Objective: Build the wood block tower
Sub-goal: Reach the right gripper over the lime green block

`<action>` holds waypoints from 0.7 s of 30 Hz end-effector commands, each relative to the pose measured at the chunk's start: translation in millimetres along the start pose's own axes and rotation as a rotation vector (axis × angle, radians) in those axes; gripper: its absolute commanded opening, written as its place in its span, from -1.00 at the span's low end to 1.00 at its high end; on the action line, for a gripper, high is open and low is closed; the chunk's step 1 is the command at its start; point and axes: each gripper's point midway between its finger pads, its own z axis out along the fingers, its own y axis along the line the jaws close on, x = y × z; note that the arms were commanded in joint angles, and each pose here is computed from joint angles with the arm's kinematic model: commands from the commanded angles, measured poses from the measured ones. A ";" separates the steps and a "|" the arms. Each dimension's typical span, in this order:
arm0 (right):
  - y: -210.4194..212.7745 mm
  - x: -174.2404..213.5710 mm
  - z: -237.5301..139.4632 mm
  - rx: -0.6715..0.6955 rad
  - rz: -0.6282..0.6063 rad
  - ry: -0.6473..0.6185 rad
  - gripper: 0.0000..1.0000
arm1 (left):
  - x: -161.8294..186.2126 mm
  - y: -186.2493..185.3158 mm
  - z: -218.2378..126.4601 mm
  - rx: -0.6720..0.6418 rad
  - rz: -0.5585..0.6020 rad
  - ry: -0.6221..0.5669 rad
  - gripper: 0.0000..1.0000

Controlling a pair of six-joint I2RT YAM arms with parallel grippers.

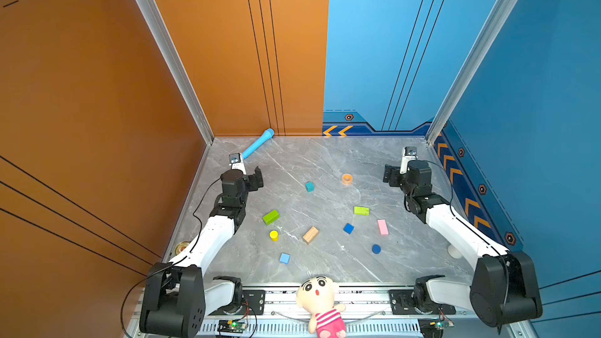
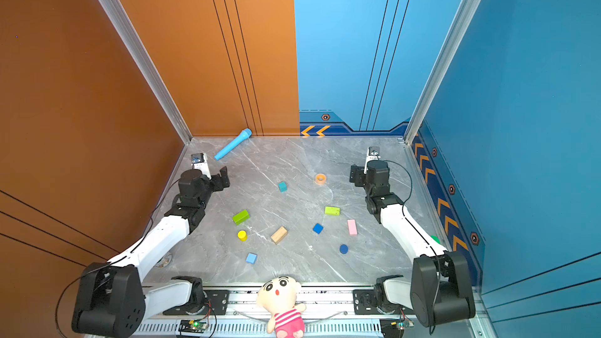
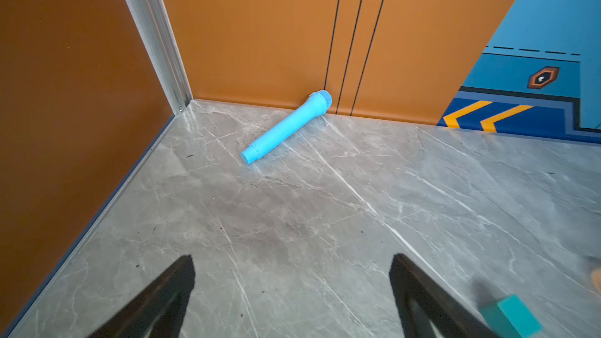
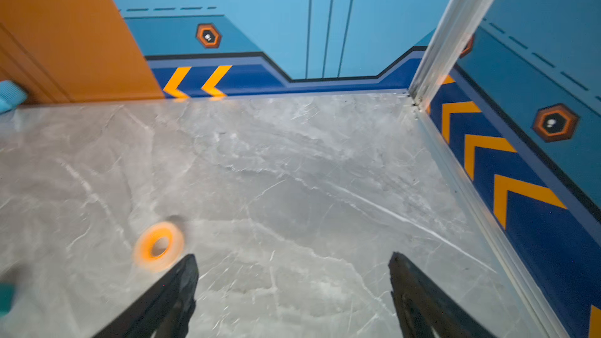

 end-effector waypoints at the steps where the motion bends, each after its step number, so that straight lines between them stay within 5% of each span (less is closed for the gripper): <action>1: 26.2 31.8 -16.7 -0.013 -0.142 0.195 0.85 | 29.1 -13.4 -9.1 0.021 -0.008 0.191 0.83; 9: 146.5 34.8 -35.4 -0.316 -0.410 0.366 0.80 | 29.5 -37.8 -22.2 0.059 -0.053 0.274 0.75; 15: 226.9 52.8 -40.1 -0.481 -0.512 0.454 0.80 | 52.0 -35.0 -37.7 0.021 -0.119 0.376 0.64; 21: 302.3 74.8 -58.1 -0.605 -0.556 0.497 0.83 | 50.5 -11.0 -61.9 -0.070 -0.156 0.351 0.67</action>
